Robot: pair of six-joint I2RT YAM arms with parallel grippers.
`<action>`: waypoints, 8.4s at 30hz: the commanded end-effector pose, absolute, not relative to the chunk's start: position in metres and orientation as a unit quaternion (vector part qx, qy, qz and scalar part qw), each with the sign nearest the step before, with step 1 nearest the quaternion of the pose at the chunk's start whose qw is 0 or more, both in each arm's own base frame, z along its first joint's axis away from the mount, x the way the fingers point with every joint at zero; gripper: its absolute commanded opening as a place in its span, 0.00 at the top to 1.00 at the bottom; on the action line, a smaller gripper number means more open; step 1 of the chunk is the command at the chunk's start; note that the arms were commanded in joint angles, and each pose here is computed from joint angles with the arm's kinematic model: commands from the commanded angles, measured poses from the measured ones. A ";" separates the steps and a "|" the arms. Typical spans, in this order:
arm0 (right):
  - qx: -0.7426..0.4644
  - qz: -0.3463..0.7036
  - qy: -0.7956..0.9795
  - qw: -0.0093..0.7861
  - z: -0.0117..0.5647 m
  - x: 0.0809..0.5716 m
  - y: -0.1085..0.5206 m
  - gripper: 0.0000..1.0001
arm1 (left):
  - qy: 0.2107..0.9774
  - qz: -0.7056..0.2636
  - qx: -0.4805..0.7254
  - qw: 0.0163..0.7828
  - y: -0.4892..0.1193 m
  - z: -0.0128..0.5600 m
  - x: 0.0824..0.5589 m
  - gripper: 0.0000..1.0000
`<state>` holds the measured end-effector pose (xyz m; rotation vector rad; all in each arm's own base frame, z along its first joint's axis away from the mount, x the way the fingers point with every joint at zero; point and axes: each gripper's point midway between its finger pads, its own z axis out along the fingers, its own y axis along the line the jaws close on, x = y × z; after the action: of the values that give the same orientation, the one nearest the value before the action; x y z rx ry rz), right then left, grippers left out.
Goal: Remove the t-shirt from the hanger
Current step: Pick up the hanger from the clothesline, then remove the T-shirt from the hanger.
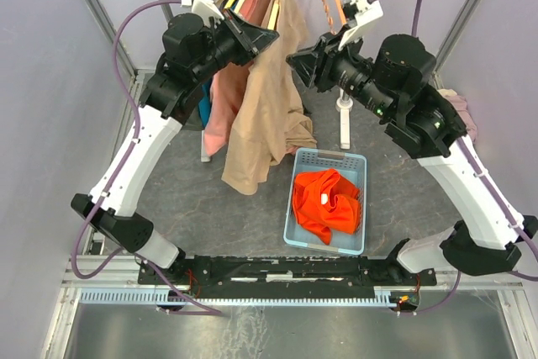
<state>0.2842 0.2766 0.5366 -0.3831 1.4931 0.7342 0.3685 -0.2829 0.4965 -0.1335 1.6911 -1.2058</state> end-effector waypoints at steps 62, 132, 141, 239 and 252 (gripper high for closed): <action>-0.166 0.300 0.803 0.488 0.336 0.248 0.290 0.99 | 0.488 -0.600 -0.206 0.600 -0.248 0.647 0.387 0.97; -0.154 0.304 0.658 0.672 0.539 0.350 0.283 0.34 | 0.575 -0.692 -0.042 0.434 -0.249 0.593 0.221 0.97; -0.164 0.316 0.652 0.670 0.539 0.348 0.289 0.46 | 0.572 -0.700 -0.035 0.426 -0.252 0.595 0.219 0.97; -0.011 0.154 0.635 0.757 0.571 0.392 0.184 0.99 | 0.491 -0.721 -0.091 0.481 -0.186 0.638 0.166 0.97; -0.076 0.239 0.562 0.788 0.634 0.339 0.194 0.99 | 0.526 -0.686 -0.117 0.489 -0.209 0.614 0.226 0.97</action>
<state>0.3909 0.2110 0.5404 -0.1498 1.4747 0.4074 0.2061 -0.2044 0.6065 -0.2692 1.3241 -1.6716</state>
